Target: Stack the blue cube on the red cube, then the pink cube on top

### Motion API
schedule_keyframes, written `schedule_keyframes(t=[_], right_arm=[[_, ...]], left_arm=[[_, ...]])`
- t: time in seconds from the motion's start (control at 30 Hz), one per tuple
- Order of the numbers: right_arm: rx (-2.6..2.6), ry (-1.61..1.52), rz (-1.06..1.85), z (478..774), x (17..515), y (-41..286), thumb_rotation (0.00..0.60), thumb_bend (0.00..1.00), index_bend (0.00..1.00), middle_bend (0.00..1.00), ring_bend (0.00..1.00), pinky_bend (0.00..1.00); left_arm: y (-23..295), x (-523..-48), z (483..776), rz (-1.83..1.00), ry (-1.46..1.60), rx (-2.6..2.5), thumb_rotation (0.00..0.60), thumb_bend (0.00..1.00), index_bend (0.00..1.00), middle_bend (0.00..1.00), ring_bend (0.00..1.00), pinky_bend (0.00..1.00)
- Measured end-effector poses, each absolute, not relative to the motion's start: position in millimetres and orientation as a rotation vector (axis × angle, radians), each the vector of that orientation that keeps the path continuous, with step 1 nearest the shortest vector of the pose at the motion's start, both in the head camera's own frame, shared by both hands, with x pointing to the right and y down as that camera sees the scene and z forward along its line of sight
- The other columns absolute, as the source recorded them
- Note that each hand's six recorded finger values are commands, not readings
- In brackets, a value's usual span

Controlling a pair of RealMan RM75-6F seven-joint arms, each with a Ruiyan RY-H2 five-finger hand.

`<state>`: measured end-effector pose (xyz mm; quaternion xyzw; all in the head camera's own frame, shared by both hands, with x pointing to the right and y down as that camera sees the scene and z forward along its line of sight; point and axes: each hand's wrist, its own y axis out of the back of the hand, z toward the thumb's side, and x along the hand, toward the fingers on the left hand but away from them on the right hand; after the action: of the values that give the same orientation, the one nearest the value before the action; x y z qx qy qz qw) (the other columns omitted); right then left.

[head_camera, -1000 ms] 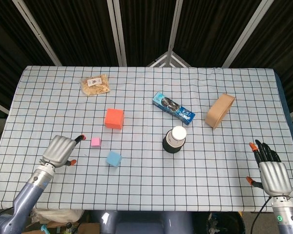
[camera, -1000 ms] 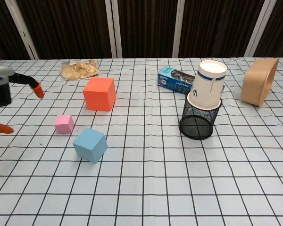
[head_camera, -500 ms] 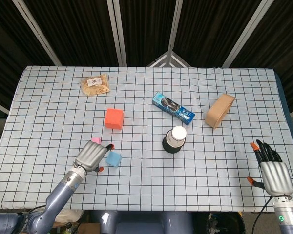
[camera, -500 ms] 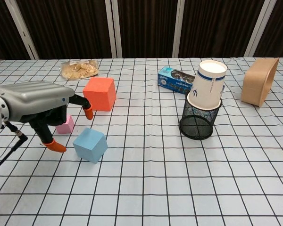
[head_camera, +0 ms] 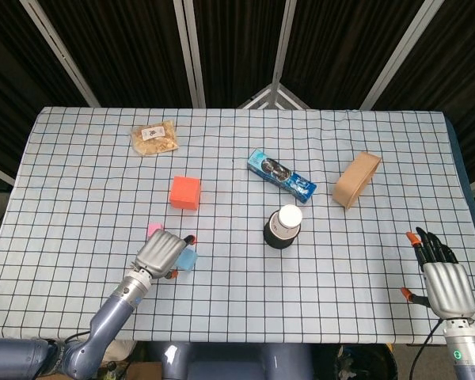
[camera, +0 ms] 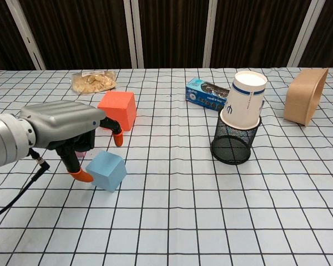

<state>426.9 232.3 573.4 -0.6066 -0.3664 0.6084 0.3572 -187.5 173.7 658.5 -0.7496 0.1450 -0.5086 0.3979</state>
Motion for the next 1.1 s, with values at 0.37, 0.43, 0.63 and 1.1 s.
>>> schedule_keyframes(t=[0.37, 0.43, 0.63, 1.1], right_arm=[[-1.572, -0.949, 1.567, 573, 427, 232, 0.600, 0.11, 0.00, 0.00, 0.00, 0.17], [-1.573, -0.946, 1.571, 574, 428, 232, 0.600, 0.11, 0.00, 0.00, 0.00, 0.17], [-1.577, -0.941, 1.574, 576, 427, 232, 0.600, 0.11, 0.00, 0.00, 0.00, 0.17], [-1.578, -0.945, 1.574, 575, 428, 232, 0.600, 0.11, 0.00, 0.00, 0.00, 0.17]], left_arm=[[173, -193, 669, -1.331, 0.367, -1.879, 0.600, 0.15, 0.33, 0.98, 0.84, 0.85], [172, -192, 671, -1.335, 0.371, -1.879, 0.600, 0.16, 0.33, 0.98, 0.84, 0.85], [173, -187, 674, -1.326, 0.362, -1.885, 0.600, 0.18, 0.33, 0.97, 0.84, 0.85], [175, -187, 677, -1.313, 0.360, -1.876, 0.600, 0.25, 0.35, 0.97, 0.83, 0.85]])
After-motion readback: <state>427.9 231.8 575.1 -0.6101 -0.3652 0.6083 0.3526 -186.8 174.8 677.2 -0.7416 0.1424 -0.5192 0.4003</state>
